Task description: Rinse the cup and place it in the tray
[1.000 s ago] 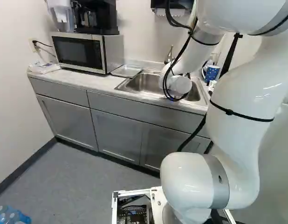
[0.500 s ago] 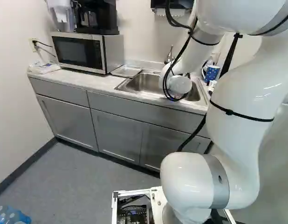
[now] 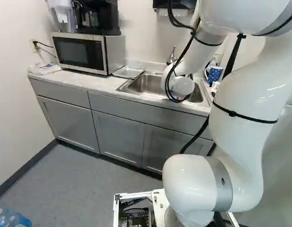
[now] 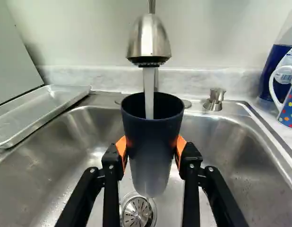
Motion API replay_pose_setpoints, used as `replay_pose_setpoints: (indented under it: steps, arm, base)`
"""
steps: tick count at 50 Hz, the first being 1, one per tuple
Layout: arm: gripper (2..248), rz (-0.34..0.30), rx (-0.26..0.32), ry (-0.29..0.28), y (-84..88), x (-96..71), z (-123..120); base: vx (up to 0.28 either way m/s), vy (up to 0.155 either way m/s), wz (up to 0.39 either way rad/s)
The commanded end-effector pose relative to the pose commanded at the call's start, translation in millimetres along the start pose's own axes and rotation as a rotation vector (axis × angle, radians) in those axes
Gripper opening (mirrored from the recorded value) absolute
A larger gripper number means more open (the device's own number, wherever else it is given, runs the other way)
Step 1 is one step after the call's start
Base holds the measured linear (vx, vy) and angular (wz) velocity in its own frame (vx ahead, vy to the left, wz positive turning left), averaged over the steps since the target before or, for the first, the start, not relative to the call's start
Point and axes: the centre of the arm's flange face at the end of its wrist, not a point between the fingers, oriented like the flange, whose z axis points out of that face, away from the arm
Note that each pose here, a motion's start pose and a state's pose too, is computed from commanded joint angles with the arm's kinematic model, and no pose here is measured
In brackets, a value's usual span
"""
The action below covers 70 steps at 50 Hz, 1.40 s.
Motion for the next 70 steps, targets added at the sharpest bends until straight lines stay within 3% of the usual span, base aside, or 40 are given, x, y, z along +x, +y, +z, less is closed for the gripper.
replay_pose_setpoints:
  steps: [70]
  arm:
    - [120, 0.0, 0.0, 0.0, 0.0, 0.0, 0.0]
  base:
    - [0.0, 0.0, 0.0]
